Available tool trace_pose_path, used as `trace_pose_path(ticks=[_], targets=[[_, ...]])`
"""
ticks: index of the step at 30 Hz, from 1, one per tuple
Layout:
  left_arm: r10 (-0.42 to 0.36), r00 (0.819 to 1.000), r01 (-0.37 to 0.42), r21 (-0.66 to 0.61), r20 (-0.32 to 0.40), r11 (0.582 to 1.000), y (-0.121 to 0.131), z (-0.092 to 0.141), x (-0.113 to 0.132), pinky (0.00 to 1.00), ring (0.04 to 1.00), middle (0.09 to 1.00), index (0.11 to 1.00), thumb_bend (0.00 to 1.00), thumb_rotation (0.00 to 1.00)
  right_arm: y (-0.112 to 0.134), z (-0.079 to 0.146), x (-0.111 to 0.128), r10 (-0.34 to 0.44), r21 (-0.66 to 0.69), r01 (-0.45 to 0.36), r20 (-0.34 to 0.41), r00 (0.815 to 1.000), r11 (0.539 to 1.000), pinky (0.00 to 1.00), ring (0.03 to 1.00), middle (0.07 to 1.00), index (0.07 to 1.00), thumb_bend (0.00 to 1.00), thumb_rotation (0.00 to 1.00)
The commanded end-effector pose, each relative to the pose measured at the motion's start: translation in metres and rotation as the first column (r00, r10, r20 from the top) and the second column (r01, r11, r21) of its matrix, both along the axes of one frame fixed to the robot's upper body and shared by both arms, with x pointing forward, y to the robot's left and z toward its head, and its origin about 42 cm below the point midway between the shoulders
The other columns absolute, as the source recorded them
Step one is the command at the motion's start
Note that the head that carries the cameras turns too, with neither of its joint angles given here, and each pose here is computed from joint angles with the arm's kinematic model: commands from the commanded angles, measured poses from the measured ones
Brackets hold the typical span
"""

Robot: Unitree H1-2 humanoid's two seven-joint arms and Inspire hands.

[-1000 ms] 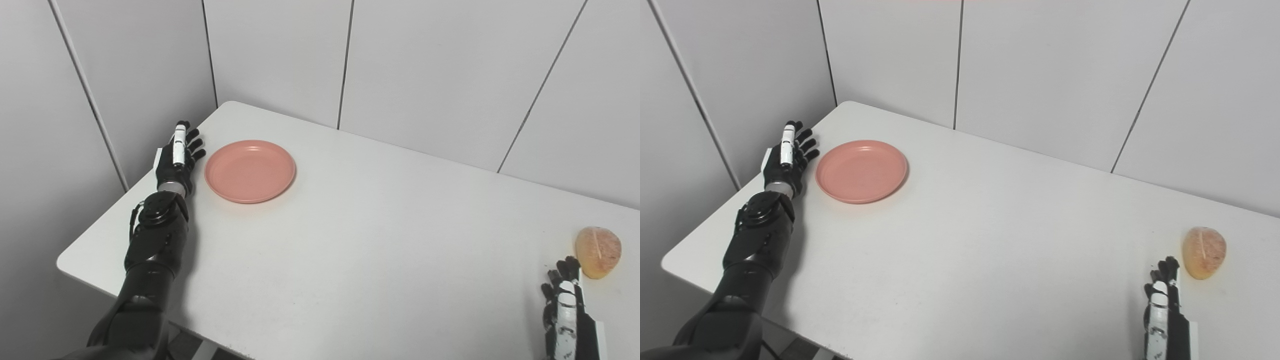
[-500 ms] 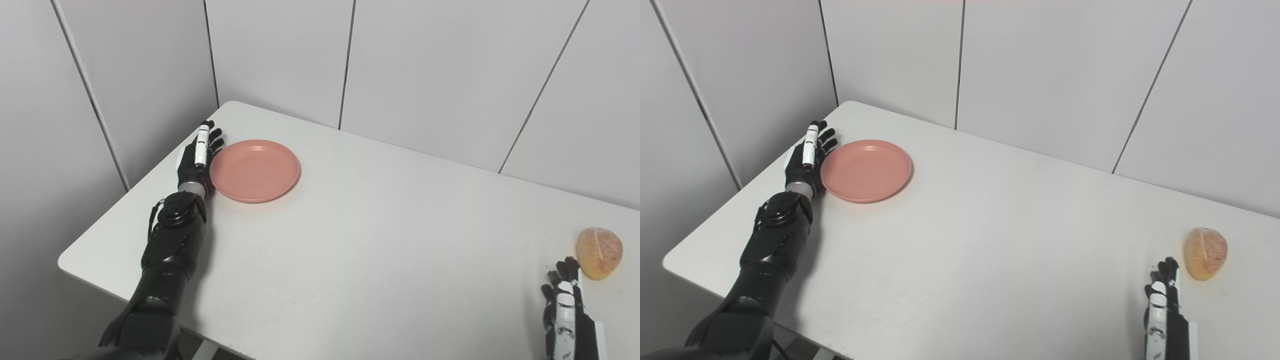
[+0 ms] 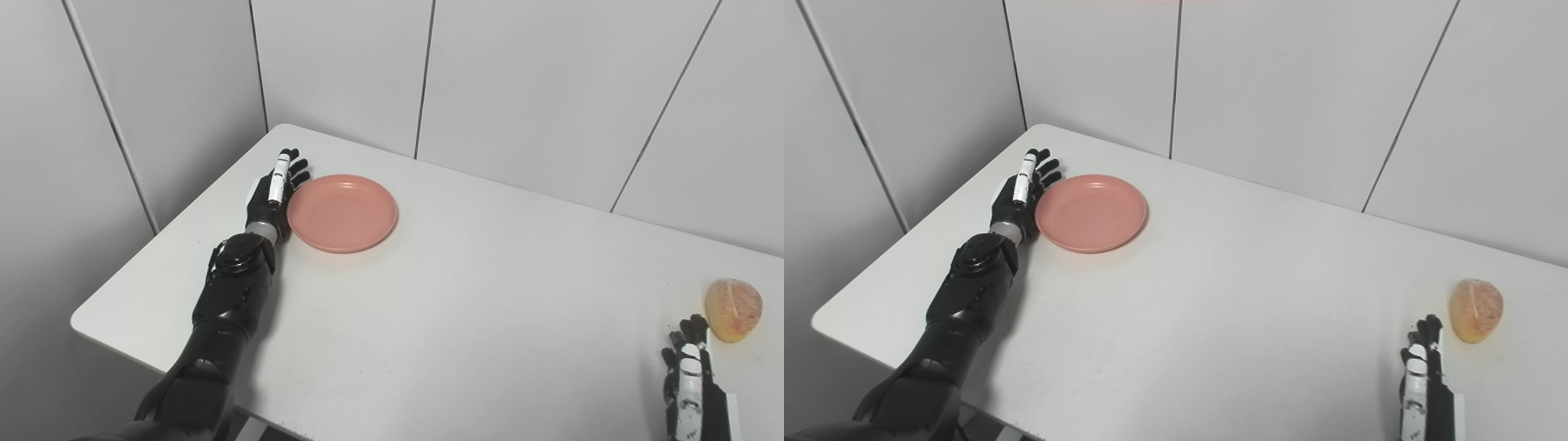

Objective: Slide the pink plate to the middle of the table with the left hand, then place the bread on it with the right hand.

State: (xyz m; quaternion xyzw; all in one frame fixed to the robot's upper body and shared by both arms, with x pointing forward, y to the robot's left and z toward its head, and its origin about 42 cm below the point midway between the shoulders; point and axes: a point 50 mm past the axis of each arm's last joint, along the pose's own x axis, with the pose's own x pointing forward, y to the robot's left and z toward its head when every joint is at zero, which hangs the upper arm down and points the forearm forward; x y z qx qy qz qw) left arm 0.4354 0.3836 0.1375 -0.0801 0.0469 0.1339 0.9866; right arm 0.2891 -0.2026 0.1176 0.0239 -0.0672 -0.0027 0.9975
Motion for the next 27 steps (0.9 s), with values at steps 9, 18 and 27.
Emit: trace_pose_path(ticks=[9,18,27], targets=[[-0.183,0.979,0.188,0.049,-0.088,0.981,-0.060,-0.011,0.020,0.87,0.886,0.892,0.878,0.36,1.00,0.016,-0.002,0.001,-0.011,0.008,0.011,0.001,1.000,1.000,0.99,0.980,0.982,0.979,0.17,1.00],[-0.289,0.954,0.293,0.047,-0.086,0.955,-0.097,-0.013,0.021,0.88,0.899,0.905,0.893,0.38,1.00,0.023,0.003,-0.003,-0.024,0.006,0.024,0.001,1.000,1.000,0.96,0.961,0.962,0.960,0.14,1.00],[-0.363,0.930,0.364,0.019,-0.054,0.931,-0.126,-0.001,0.015,0.88,0.899,0.906,0.895,0.36,1.00,0.026,0.009,-0.006,-0.026,-0.042,0.025,-0.019,0.999,0.999,0.92,0.940,0.949,0.944,0.18,1.00]])
